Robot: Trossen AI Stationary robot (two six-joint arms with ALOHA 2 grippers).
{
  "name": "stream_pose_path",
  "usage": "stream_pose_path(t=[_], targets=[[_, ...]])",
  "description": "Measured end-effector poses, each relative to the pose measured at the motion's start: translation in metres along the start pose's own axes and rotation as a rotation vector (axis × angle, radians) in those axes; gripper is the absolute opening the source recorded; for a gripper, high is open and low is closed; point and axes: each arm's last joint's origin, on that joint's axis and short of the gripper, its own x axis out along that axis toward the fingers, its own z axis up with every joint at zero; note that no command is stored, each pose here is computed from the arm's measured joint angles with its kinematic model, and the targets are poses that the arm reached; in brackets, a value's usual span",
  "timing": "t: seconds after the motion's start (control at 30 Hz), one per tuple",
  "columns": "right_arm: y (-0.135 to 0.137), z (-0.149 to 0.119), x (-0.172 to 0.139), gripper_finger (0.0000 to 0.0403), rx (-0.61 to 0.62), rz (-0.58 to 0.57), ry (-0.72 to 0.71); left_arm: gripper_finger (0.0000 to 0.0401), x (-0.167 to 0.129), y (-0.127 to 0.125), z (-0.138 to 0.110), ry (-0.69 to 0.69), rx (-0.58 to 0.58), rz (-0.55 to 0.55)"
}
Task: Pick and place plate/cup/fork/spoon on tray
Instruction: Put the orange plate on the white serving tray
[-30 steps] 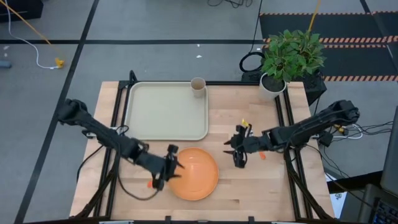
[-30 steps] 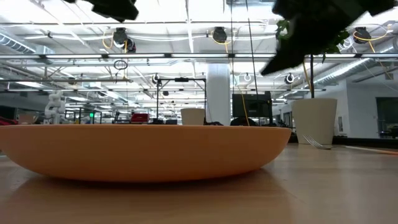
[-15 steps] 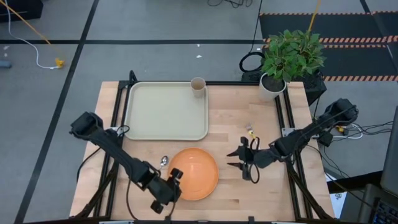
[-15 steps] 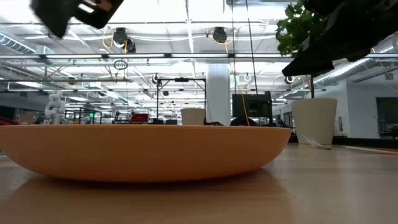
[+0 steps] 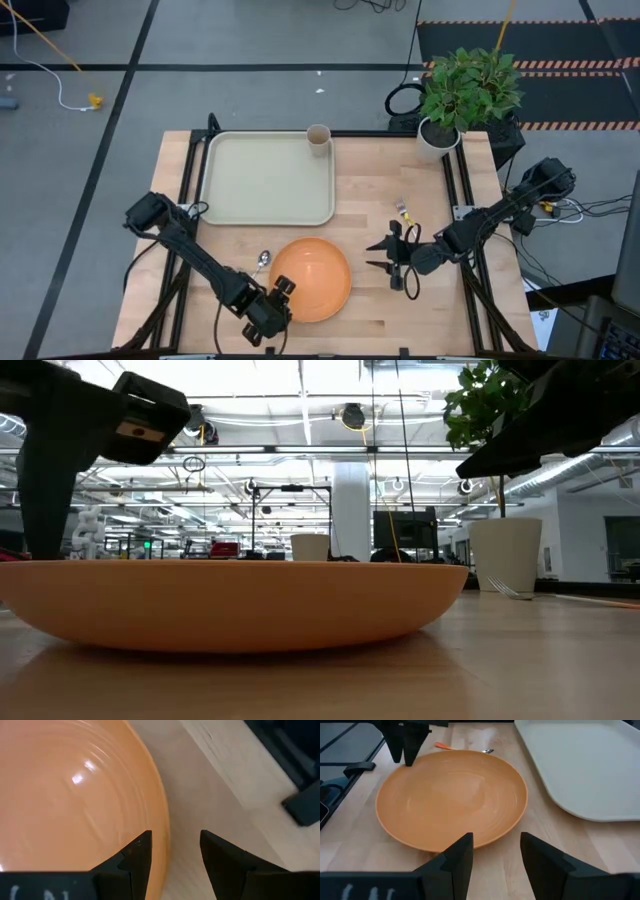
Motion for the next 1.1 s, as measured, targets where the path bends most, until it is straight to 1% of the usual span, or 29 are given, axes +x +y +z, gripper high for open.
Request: stream_pose_path(t=[0.07, 0.17, 0.47, 0.6, 0.7, 0.83, 0.97, 1.1], targets=[[0.000, 0.000, 0.000, 0.0157, 0.001, 0.001, -0.002, 0.0158, 0.003, 0.000, -0.001, 0.010, 0.030, 0.004], [0.000, 0.001, 0.000, 0.0157, -0.001, 0.002, -0.005, 0.0130, 0.006, 0.000, -0.002, 0.020, 0.061, 0.009], [0.000, 0.001, 0.000, 0.0157, -0.001, 0.001, -0.006, 0.0014, 0.007, 0.001, -0.002, 0.021, 0.112, 0.025], [0.000, 0.001, 0.000, 0.0157, -0.002, 0.000, -0.006, 0.0016, 0.006, 0.002, -0.001, 0.009, 0.117, 0.026], [0.000, 0.001, 0.000, 0.0157, -0.004, -0.001, -0.006, 0.0014, 0.001, 0.001, 0.003, -0.010, 0.139, 0.026], [0.000, 0.001, 0.000, 0.0157, -0.012, -0.002, -0.006, 0.0008, -0.014, 0.002, 0.013, -0.047, 0.153, 0.032], [0.000, 0.001, 0.000, 0.0157, -0.011, -0.003, -0.006, 0.0013, -0.030, 0.005, 0.016, -0.051, 0.160, 0.069], [0.000, 0.001, 0.000, 0.0157, -0.011, -0.003, -0.006, 0.0007, -0.054, 0.009, 0.020, -0.098, 0.171, 0.118]])
